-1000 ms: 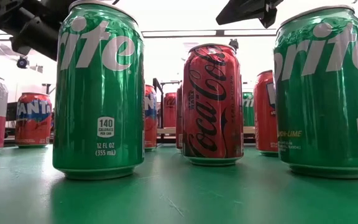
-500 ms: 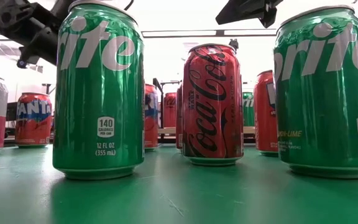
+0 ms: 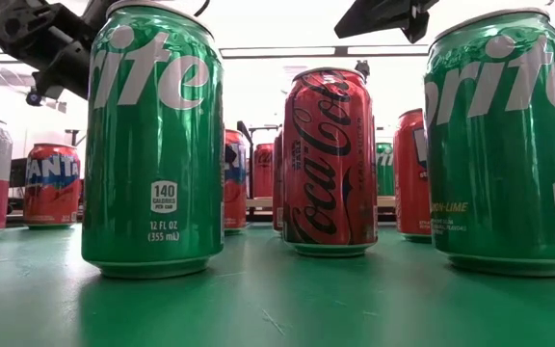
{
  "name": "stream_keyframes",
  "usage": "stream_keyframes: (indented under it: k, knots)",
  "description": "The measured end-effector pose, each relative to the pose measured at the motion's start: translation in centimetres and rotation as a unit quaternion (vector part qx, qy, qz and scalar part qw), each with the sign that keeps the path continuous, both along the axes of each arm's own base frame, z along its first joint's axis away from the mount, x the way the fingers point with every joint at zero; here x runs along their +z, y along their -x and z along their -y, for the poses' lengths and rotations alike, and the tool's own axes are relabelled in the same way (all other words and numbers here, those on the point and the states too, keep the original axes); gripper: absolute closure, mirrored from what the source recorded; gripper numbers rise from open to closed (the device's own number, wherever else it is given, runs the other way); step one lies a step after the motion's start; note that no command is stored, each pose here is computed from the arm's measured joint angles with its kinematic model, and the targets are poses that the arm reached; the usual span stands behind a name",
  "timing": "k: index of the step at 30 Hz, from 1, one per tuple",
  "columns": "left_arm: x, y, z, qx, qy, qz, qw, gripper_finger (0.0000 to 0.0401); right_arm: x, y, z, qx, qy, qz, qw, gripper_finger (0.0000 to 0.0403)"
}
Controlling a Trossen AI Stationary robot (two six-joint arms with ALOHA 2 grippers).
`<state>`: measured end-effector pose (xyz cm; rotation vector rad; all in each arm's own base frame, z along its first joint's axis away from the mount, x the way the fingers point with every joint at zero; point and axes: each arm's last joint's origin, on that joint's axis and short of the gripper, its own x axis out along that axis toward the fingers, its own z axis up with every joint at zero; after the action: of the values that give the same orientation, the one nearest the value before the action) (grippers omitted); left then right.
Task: Place canned beverage on shelf
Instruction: Put the red soda can on the shelf aligned with the other red soda can
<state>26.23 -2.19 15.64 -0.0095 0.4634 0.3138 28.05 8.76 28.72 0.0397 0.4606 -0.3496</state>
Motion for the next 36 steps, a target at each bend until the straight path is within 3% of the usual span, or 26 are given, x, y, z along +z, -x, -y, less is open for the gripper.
stream_keyframes:
  k: [10,18,25,31,36]
  knots:
    - [3.0,-0.1,0.1,-0.005,-0.005,-0.008,1.000,0.0114,0.0,0.0,0.0,0.000,0.000,0.000,1.000,0.0394]
    - [8.2,0.1,0.0,-0.024,-0.041,0.016,0.999,0.0114,0.0,0.0,0.0,0.000,0.000,0.000,1.000,0.0394]
    - [12.5,-1.3,0.1,-0.044,-0.089,0.027,0.995,0.0114,0.7,0.5,0.2,0.004,0.003,0.007,1.000,0.0394]
    - [14.3,-2.6,-0.4,-0.056,-0.137,0.017,0.989,0.0114,1.9,2.0,0.5,0.016,0.007,0.007,1.000,0.0394]
    - [15.0,-3.4,-1.3,-0.071,-0.146,0.018,0.987,0.0110,2.9,3.6,0.8,0.021,0.003,0.012,1.000,0.0394]
